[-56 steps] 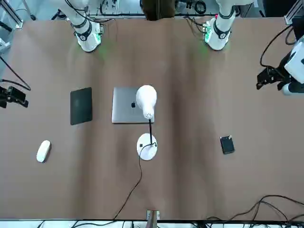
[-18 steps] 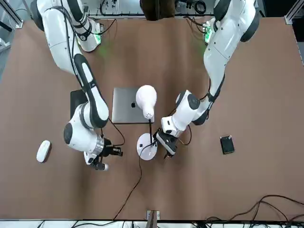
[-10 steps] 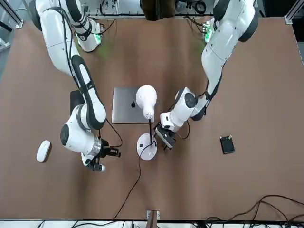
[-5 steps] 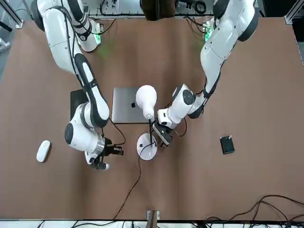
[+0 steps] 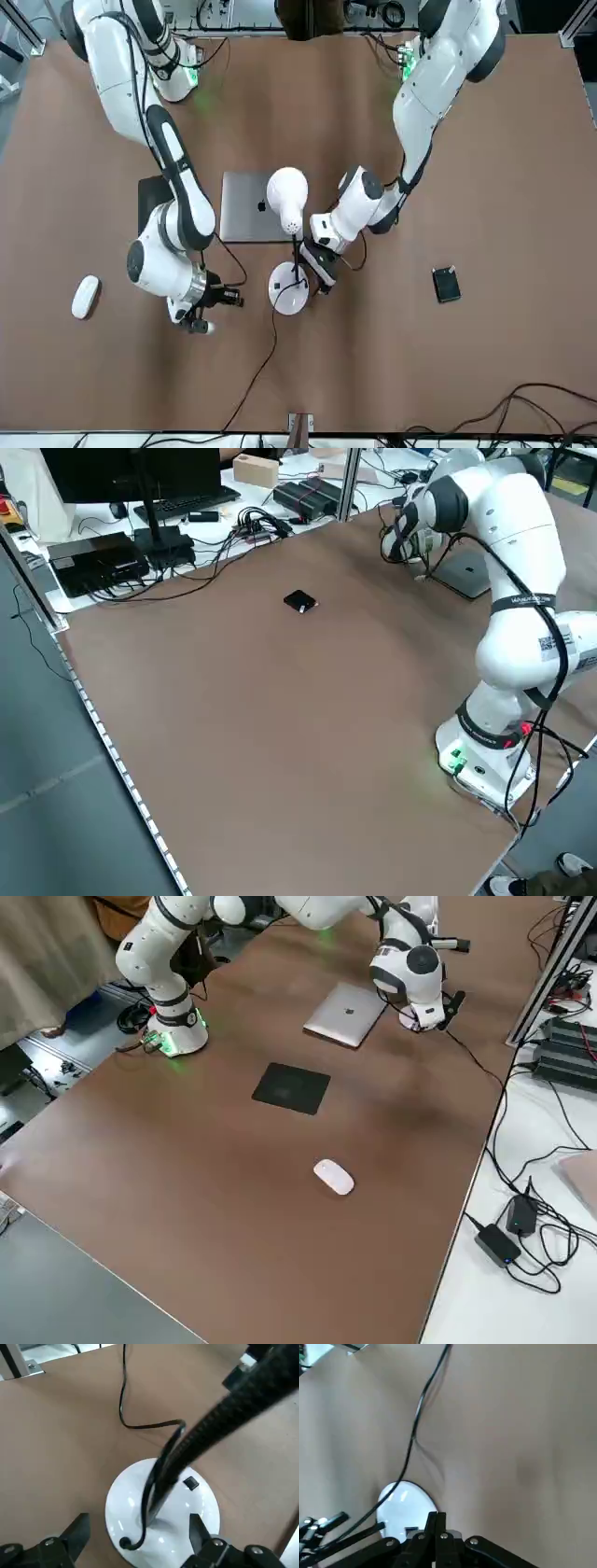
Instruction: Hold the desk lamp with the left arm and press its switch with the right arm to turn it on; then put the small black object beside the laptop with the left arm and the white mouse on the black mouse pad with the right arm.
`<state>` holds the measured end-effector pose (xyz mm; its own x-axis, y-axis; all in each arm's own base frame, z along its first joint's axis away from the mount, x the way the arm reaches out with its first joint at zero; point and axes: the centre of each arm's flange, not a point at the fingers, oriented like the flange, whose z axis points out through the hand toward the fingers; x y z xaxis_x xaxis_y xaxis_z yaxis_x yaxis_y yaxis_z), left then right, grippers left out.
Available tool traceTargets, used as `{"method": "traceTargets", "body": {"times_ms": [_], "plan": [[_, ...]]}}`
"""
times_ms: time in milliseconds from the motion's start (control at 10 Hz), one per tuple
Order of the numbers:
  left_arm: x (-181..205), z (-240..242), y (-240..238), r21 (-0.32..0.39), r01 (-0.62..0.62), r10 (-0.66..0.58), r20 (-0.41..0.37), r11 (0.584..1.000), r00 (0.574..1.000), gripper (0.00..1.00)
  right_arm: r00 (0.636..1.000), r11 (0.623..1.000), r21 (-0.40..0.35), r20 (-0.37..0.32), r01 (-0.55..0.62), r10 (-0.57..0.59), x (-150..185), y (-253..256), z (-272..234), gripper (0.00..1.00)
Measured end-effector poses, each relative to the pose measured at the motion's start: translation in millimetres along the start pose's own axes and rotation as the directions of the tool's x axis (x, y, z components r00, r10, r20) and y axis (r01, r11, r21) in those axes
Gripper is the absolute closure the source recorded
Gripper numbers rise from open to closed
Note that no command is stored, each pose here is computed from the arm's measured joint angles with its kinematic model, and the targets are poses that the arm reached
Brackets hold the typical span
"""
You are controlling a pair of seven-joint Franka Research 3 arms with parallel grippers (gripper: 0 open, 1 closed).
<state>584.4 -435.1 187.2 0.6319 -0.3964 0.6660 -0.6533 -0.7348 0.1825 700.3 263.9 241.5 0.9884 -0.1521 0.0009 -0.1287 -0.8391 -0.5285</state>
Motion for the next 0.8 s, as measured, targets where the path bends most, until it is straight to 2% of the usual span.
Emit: {"method": "traceTargets", "body": {"times_ms": [200, 300, 600, 800], "plan": [[-8.8, 11.3, 7.5, -0.005, 0.001, -0.001, -0.027, 1.0, 1.0, 0.14, 1.0, 1.0, 0.022, -0.028, -0.004, 0.005, -10.6, -13.5, 22.4, 0.99], [-9.0, 13.4, 6.5, -0.004, 0.002, -0.002, -0.031, 1.0, 1.0, 0.21, 1.0, 0.999, 0.028, -0.026, -0.016, 0.016, -16.2, -14.9, 33.6, 0.99], [-3.9, 12.0, 2.9, 0.002, -0.001, 0.001, -0.042, 1.0, 0.999, 0.41, 0.996, 0.996, 0.035, 0.012, -0.083, 0.083, -37.7, 1.3, 63.4, 0.99], [-2.8, 11.6, 2.2, 0.004, -0.001, 0.002, -0.044, 1.0, 0.999, 0.45, 0.996, 0.995, 0.035, 0.03, -0.09, 0.089, -52.3, -0.7, 76.8, 0.99]]}}
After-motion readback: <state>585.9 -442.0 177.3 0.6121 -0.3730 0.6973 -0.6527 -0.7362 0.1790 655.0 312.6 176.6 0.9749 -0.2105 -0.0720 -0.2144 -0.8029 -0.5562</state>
